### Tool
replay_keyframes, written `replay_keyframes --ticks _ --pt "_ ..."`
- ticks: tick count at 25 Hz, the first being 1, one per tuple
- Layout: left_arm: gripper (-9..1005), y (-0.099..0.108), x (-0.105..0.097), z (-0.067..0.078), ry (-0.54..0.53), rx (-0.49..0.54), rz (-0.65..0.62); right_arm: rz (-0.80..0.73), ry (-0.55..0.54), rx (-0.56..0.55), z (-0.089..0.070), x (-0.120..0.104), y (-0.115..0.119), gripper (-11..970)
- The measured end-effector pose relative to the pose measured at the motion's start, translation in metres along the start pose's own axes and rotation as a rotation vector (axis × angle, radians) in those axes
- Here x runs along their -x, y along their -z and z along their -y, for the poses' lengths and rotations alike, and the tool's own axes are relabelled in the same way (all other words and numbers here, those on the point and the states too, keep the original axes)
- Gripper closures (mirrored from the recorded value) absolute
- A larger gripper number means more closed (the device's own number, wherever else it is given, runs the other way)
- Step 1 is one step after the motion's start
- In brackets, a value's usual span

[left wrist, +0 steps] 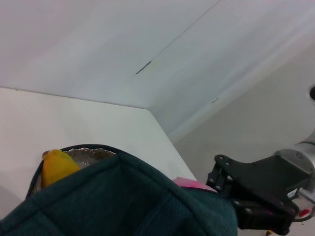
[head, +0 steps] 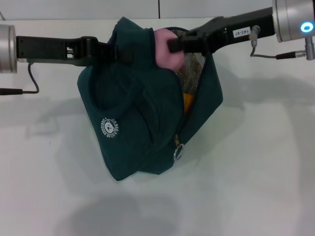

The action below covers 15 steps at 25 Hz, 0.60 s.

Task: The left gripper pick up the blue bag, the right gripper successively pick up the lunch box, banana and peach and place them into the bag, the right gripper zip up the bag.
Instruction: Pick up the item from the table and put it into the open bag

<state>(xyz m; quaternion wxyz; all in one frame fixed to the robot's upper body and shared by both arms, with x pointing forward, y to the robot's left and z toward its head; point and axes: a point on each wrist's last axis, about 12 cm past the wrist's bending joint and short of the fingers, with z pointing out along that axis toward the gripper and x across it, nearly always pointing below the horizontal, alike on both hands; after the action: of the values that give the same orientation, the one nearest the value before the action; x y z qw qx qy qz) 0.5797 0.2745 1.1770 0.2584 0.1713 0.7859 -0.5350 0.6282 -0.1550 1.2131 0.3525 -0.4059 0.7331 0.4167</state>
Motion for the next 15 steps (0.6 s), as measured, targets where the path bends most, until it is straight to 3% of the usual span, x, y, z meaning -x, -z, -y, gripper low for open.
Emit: replay_keyframes --ticks 11,15 --pt "912 0.001 -0.002 -0.001 0.004 0.003 0.0 0.029 -0.016 0.003 0.001 -0.002 0.005 673" --pt "911 0.003 -0.004 -0.002 0.008 0.007 0.001 0.071 -0.032 -0.018 0.002 -0.005 0.018 585"
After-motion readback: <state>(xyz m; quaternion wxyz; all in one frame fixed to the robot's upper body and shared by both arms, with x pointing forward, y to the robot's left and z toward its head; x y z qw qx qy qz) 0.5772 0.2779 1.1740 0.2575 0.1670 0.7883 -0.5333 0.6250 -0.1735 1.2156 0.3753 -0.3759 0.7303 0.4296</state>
